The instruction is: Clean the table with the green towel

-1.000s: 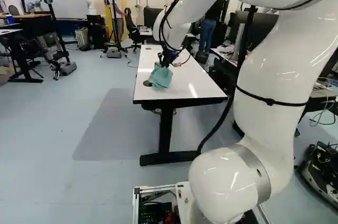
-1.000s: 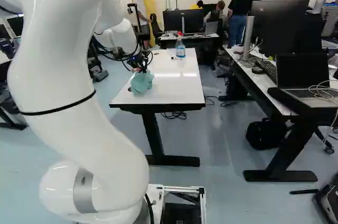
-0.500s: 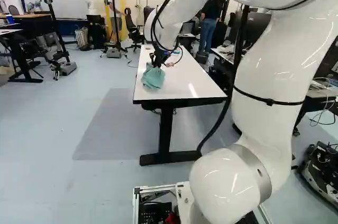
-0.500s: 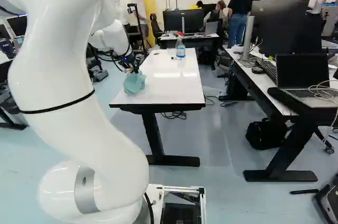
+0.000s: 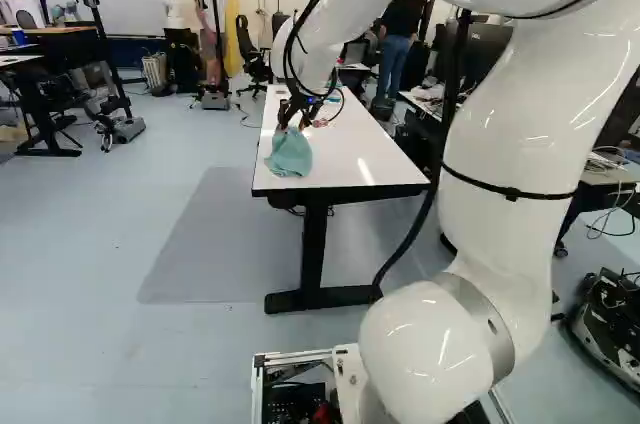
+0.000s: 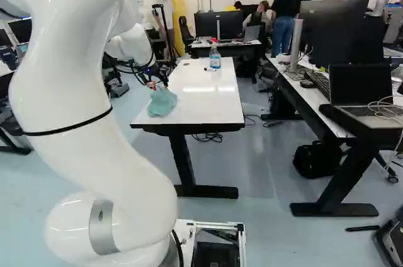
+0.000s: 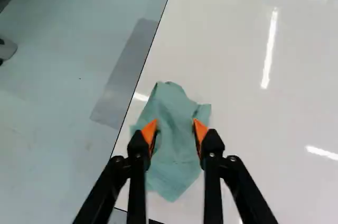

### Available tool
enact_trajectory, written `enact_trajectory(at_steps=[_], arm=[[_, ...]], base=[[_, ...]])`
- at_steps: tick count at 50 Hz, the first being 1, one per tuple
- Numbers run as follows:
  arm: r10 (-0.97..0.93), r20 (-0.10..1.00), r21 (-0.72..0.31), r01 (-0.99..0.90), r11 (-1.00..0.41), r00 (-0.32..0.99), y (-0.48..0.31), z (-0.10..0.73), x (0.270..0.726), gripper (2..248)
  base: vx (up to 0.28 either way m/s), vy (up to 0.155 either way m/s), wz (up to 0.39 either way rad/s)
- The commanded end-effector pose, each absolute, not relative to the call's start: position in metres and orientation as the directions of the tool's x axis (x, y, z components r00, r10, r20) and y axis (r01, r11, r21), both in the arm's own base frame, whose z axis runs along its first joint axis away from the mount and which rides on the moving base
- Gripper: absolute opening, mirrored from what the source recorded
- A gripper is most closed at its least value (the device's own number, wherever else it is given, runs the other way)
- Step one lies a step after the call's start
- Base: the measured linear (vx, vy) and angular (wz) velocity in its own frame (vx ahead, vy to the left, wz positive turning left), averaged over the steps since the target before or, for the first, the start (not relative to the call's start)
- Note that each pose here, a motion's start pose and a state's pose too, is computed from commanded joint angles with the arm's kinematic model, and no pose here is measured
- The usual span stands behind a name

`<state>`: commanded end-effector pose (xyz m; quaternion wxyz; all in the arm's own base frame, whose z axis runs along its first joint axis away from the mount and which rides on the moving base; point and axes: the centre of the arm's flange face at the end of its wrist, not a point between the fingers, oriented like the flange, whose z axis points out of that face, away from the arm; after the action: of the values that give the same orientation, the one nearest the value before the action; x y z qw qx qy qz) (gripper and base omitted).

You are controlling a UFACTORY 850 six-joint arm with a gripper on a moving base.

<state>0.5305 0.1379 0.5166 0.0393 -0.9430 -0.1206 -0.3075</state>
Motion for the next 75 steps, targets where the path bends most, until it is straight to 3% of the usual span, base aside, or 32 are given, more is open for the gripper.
enact_trajectory(at_steps=[1, 2, 6, 7, 11, 12, 17, 18, 75], arm=[[0.203, 0.59, 0.0, 0.252, -0.968, 0.782, 0.138, 0.517, 0.53, 102], [0.203, 0.59, 0.0, 0.252, -0.968, 0.782, 0.138, 0.517, 0.53, 137], [0.203, 0.59, 0.0, 0.252, -0.968, 0.782, 0.138, 0.517, 0.53, 137], [0.203, 0.59, 0.0, 0.252, -0.968, 0.782, 0.138, 0.517, 0.53, 174], [0.203, 0.59, 0.0, 0.252, -0.968, 0.782, 0.138, 0.517, 0.53, 174], [0.203, 0.59, 0.0, 0.252, -0.968, 0.782, 0.138, 0.517, 0.53, 210], [0.203, 0.59, 0.0, 0.252, -0.968, 0.782, 0.138, 0.517, 0.53, 210], [0.203, 0.59, 0.0, 0.252, -0.968, 0.782, 0.138, 0.517, 0.53, 245], [0.152, 0.615, 0.0, 0.193, -0.981, 0.773, 0.101, 0.537, 0.513, 247]], base=[[0.0, 0.0, 0.0], [0.0, 0.0, 0.0], [0.0, 0.0, 0.0], [0.0, 0.0, 0.0], [0.0, 0.0, 0.0], [0.0, 0.0, 0.0], [0.0, 0.0, 0.0], [0.0, 0.0, 0.0], [0.0, 0.0, 0.0]])
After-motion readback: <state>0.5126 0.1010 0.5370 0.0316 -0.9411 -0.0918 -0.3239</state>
